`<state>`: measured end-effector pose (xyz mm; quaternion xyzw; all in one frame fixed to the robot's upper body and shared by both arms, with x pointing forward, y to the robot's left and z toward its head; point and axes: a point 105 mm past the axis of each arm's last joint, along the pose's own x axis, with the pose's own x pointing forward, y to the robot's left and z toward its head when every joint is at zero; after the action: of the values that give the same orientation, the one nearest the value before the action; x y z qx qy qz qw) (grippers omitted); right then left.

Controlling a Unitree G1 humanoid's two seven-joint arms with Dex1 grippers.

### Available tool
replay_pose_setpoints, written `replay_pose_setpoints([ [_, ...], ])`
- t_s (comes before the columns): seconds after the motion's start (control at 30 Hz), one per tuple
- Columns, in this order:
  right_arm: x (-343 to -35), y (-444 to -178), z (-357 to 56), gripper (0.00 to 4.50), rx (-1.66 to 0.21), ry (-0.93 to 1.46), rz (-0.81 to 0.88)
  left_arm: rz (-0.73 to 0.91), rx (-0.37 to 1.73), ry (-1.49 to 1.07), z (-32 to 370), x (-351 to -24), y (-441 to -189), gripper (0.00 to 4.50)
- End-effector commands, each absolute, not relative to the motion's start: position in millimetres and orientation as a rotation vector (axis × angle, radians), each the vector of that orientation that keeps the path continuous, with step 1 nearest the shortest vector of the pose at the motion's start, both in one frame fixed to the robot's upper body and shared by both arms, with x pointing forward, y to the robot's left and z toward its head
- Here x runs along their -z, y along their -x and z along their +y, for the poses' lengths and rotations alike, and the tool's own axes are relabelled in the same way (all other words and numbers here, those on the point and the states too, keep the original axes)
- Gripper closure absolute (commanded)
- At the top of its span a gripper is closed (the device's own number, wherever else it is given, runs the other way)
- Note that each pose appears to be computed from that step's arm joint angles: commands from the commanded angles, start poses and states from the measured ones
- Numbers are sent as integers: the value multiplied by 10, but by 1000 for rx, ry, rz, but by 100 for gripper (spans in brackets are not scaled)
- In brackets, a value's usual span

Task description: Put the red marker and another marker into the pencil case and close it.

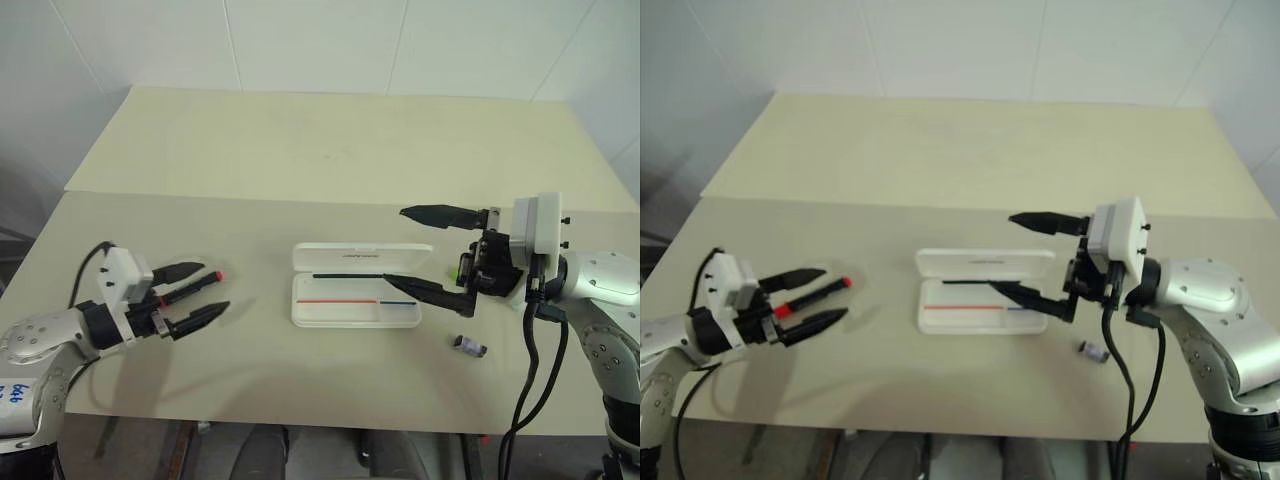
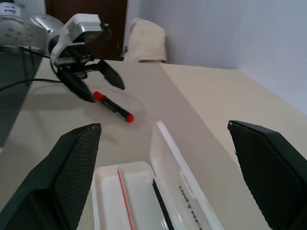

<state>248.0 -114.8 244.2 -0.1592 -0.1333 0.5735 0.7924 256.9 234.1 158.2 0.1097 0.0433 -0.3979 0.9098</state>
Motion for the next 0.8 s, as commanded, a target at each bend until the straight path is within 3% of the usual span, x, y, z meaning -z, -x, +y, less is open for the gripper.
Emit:
replay_pose_setpoints([
  [0.03, -2495, -2481, -1140, 0, -1247, 346, -308, 79, 775, -267, 2561, -1584, -2546, 1],
  [0.3, -2524, -2503, -1141, 0, -1248, 356, -309, 123, 749, -278, 2865, -1442, -2581, 1],
  [0.8, -2594, -2480, -1144, 0, -1219, 371, -326, 242, 822, -258, 2892, -1131, -2863, 1],
])
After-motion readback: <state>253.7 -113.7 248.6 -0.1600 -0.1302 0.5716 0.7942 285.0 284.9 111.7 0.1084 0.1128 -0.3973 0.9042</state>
